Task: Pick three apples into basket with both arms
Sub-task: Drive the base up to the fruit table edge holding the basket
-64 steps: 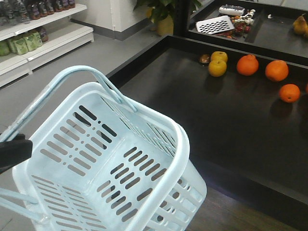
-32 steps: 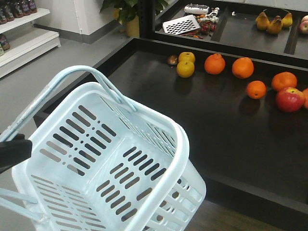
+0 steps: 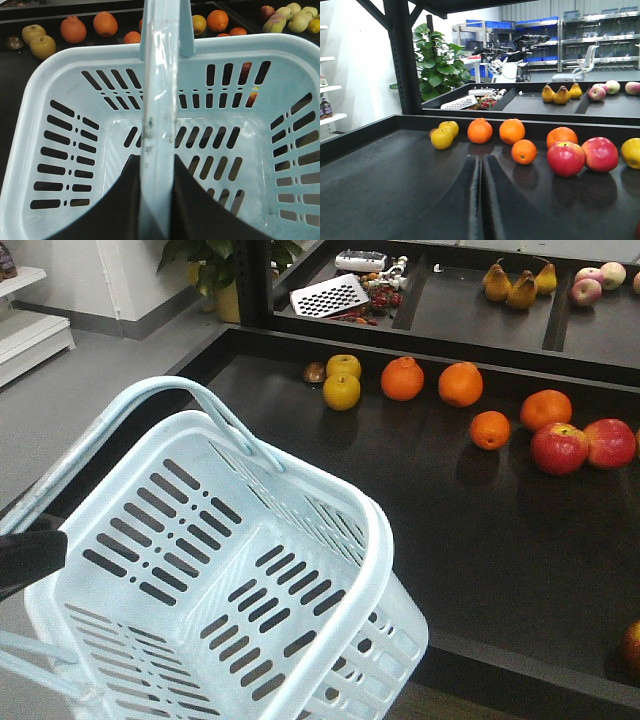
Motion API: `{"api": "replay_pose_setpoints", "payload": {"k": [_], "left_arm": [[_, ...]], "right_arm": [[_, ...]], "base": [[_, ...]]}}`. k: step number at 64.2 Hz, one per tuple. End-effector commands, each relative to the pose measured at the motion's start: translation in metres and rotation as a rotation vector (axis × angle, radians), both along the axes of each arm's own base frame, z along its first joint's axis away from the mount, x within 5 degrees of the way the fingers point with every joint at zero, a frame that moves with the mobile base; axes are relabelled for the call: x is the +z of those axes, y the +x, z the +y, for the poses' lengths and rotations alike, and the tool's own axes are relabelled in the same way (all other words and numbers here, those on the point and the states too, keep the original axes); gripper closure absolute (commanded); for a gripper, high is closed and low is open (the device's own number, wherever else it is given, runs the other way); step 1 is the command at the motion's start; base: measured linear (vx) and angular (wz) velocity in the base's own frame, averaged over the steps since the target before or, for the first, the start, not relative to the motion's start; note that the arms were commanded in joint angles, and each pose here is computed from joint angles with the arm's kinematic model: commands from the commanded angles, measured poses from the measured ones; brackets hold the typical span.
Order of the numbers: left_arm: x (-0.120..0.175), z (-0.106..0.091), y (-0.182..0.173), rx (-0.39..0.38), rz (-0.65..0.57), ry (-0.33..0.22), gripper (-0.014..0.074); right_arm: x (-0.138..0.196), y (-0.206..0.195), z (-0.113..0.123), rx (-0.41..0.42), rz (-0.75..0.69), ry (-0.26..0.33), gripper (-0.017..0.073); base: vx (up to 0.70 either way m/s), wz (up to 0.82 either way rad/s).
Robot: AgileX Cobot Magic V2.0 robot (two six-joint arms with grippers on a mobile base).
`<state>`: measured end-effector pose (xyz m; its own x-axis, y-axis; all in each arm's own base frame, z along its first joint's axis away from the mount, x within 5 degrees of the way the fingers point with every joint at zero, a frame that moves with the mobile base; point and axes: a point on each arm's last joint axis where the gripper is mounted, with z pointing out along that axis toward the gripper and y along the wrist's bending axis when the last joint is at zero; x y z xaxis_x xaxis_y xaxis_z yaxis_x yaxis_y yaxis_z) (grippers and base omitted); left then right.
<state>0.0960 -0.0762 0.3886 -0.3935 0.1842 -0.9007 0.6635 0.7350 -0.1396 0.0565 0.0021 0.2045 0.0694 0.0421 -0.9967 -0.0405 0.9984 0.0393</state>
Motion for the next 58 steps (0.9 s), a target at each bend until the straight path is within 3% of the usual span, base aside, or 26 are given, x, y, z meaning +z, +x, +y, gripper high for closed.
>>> {"api": "replay_pose_setpoints", "payload": {"k": [1, 58], "left_arm": [[0.0187, 0.0003, 0.0001, 0.03, -0.08, -0.103, 0.06], [0.0187, 0.0003, 0.0001, 0.03, -0.08, -0.103, 0.06]], "right_arm": [[0.0027, -0.0012, 0.0006, 0.003, -0.075, -0.015, 0.0564], [0.0027, -0.0012, 0.0006, 0.003, -0.075, -0.015, 0.0564]], "base": [[0.09, -0.14], [0.1, -0.08]]}}
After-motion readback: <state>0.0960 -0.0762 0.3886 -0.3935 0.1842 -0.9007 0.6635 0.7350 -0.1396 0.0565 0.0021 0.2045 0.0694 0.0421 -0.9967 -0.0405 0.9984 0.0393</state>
